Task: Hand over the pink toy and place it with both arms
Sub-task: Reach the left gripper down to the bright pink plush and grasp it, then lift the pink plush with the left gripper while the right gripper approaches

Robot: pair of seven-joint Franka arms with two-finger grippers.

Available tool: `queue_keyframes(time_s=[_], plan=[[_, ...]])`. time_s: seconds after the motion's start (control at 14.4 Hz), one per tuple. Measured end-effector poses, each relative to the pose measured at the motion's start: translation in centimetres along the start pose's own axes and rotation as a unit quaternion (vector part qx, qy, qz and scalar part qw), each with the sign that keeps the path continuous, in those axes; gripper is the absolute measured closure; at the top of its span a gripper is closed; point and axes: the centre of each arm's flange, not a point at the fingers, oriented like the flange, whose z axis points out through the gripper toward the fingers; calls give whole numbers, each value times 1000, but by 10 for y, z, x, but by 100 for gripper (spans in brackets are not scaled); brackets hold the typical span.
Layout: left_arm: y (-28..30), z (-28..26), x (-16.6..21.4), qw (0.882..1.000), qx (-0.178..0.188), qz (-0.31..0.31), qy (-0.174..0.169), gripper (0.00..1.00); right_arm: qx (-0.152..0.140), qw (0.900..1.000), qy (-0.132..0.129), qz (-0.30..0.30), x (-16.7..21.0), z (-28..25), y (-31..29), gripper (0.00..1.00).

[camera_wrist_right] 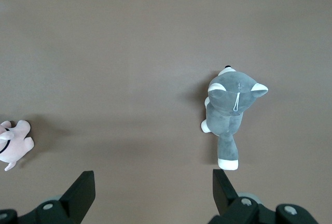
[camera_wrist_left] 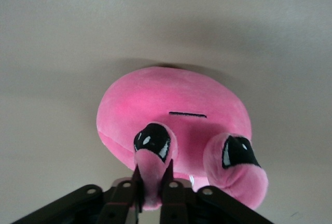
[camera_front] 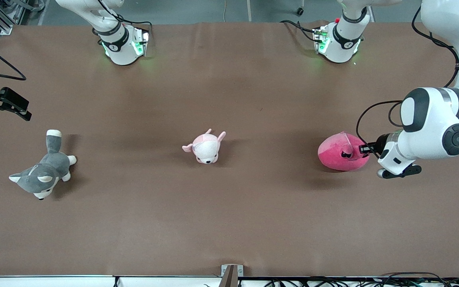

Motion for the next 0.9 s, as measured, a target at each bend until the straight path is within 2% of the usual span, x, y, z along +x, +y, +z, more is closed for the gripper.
queue_keyframes(time_s=[0.28, 0.49, 0.62, 0.76, 0.9], plan=[[30, -30, -5, 1000, -3, 10, 26, 89, 1, 1000, 2, 0, 0, -2, 0, 0], [95, -86, -37, 999, -13, 4, 36, 89, 9, 1000, -2, -2, 0, -1, -5, 0], [158, -132, -71, 998, -40, -4, 54, 89, 13, 1000, -9, -7, -1, 1, -11, 0], [215, -164, -108, 995, -74, -10, 66, 89, 30, 999, -17, -15, 0, 8, -25, 0], [261, -181, -142, 993, -101, -3, 67, 89, 40, 998, -40, -26, 1, 20, -40, 0]])
